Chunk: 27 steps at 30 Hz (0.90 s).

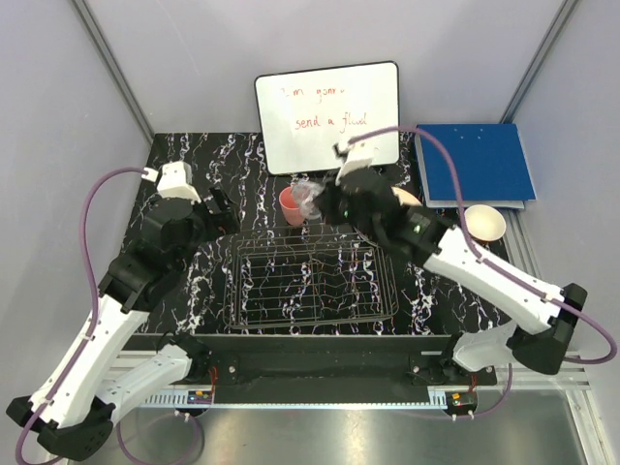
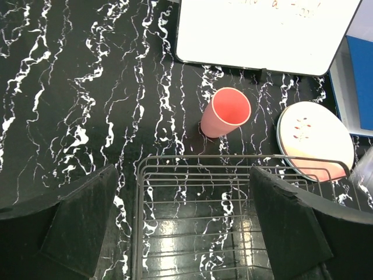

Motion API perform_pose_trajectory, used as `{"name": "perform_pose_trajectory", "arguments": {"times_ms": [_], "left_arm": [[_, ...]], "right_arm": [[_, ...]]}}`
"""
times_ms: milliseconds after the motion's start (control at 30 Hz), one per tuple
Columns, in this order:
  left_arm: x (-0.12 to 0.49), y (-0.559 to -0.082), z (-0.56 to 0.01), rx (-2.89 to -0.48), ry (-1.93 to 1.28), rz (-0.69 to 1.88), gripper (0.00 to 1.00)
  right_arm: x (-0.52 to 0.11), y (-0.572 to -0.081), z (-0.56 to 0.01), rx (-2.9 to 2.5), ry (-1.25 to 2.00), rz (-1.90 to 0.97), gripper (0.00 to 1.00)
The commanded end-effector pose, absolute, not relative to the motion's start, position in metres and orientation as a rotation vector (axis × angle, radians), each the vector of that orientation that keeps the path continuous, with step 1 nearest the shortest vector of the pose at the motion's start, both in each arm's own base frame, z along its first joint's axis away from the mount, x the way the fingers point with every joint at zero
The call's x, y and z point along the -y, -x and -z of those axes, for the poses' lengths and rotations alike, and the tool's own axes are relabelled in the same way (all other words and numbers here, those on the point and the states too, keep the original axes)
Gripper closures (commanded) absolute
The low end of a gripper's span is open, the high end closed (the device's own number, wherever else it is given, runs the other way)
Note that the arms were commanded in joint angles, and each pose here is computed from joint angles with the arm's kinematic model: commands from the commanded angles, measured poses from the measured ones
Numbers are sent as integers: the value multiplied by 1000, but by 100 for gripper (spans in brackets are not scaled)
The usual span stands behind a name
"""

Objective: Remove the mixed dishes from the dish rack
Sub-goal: Pick up the cup from the dish rack.

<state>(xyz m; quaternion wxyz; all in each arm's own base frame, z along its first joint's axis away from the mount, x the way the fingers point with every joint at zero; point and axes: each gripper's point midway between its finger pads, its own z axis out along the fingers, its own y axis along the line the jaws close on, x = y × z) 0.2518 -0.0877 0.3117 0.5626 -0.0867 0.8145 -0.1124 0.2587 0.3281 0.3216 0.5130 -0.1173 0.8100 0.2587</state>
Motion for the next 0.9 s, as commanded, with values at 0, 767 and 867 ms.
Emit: {"name": "perform_pose_trajectory", "arguments": {"times_ms": [0, 767, 867], "left_arm": [[99, -259, -334, -1865, 205, 340, 1], [183, -250, -370, -1753, -234, 717, 1], [197, -259, -372, -1785, -234, 761, 1]], "right_arm": [[-283, -313, -309, -2113, 127, -397, 100], [-321, -287, -315, -2305, 213, -719, 100], [-327, -291, -309, -2320, 212, -716, 100]]}}
